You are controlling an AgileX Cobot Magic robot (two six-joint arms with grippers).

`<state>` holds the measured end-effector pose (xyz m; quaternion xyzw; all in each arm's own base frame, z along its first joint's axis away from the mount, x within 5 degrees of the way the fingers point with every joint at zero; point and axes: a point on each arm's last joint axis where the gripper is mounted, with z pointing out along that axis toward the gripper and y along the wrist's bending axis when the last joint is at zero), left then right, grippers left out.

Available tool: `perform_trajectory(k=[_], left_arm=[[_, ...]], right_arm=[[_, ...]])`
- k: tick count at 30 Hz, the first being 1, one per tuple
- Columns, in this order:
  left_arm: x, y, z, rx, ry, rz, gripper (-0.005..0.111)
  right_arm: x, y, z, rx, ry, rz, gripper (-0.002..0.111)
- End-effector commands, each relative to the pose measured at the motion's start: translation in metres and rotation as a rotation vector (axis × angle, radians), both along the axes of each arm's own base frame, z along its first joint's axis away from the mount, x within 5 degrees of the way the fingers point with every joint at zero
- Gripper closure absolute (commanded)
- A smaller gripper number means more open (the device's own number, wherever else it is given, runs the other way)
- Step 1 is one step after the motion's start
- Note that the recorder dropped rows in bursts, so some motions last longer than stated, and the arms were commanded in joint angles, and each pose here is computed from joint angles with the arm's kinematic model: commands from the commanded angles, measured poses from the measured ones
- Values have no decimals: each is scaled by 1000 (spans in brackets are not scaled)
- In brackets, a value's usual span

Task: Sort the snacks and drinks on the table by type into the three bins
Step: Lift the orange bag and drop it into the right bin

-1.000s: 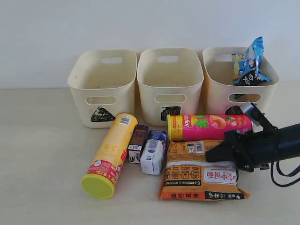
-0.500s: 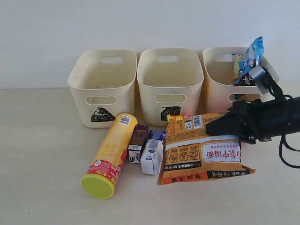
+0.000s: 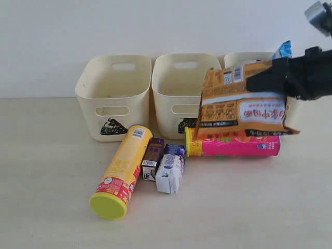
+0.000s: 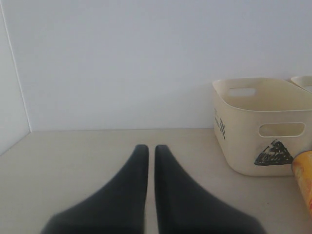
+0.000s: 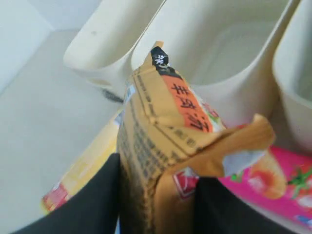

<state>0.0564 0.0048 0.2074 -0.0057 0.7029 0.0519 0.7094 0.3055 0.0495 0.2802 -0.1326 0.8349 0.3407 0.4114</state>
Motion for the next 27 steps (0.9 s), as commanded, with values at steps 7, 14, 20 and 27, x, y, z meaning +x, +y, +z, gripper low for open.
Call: perform_trajectory(k=[7,14,20,27], left_arm=[[0,0,0,5,-7,-6,103],[0,0,0,5,-7,-6,103],[0,0,0,5,-7,-6,103],[0,0,0,5,-7,-6,103]], right_arm=[[12,-42,40,-130,-212,-540,100],[30,-49,55,-145,-264,-602,100],[52,-51,47,-152,-244,-613,100],[86,-53,26,-159,-195,-608,100]])
